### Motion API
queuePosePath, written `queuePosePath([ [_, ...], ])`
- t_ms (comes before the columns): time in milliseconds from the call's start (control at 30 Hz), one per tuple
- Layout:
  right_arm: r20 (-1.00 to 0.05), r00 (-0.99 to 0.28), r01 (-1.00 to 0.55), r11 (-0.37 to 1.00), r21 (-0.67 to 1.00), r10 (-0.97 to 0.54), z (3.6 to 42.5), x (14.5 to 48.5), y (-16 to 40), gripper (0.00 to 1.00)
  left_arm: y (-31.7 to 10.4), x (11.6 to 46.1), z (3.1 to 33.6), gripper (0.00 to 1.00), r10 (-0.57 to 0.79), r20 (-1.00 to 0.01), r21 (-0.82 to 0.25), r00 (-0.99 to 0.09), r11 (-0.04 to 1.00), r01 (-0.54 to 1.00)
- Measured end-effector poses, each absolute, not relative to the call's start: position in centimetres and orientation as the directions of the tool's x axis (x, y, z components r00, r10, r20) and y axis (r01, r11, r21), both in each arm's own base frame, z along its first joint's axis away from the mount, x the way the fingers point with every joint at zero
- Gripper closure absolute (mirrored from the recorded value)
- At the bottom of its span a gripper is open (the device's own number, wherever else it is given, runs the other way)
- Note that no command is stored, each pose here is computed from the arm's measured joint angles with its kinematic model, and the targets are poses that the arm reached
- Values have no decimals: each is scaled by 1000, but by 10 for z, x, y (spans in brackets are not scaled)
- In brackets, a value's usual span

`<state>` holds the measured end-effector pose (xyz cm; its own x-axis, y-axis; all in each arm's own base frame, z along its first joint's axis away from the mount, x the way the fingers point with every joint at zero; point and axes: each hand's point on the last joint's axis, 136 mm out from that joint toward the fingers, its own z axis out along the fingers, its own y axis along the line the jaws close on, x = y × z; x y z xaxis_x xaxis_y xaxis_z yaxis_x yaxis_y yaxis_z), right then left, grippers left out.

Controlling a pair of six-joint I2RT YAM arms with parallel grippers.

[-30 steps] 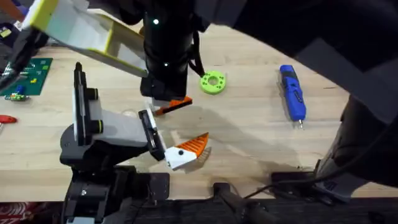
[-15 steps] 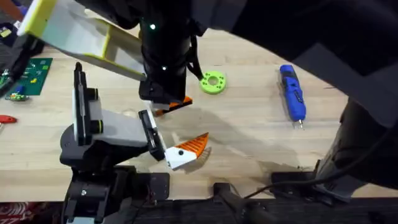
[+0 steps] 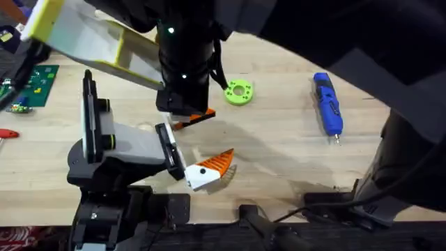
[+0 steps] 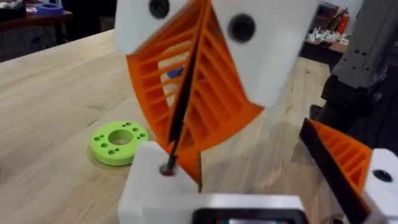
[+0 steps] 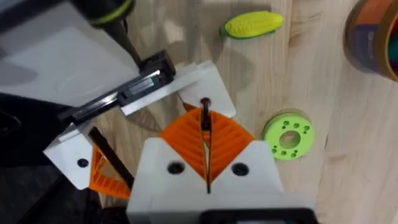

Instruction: Pick up the gripper from the table and insert it into the empty holder that is missing its gripper. Then pick up a screw, insert it into the mounting hole, and use the screwdriver to tighten it. Finally, clean up the table by picking up the vegetable and placing it into the bucket.

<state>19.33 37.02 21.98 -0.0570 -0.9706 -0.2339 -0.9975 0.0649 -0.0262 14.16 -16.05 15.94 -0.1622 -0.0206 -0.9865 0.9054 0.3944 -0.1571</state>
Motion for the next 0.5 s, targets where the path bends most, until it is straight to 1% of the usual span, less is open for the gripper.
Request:
queuePosePath([
  [500, -233, -57, -998, 64, -21, -971, 220, 192, 370, 990, -160, 142, 159, 13, -21, -987, -157, -162, 394, 905],
])
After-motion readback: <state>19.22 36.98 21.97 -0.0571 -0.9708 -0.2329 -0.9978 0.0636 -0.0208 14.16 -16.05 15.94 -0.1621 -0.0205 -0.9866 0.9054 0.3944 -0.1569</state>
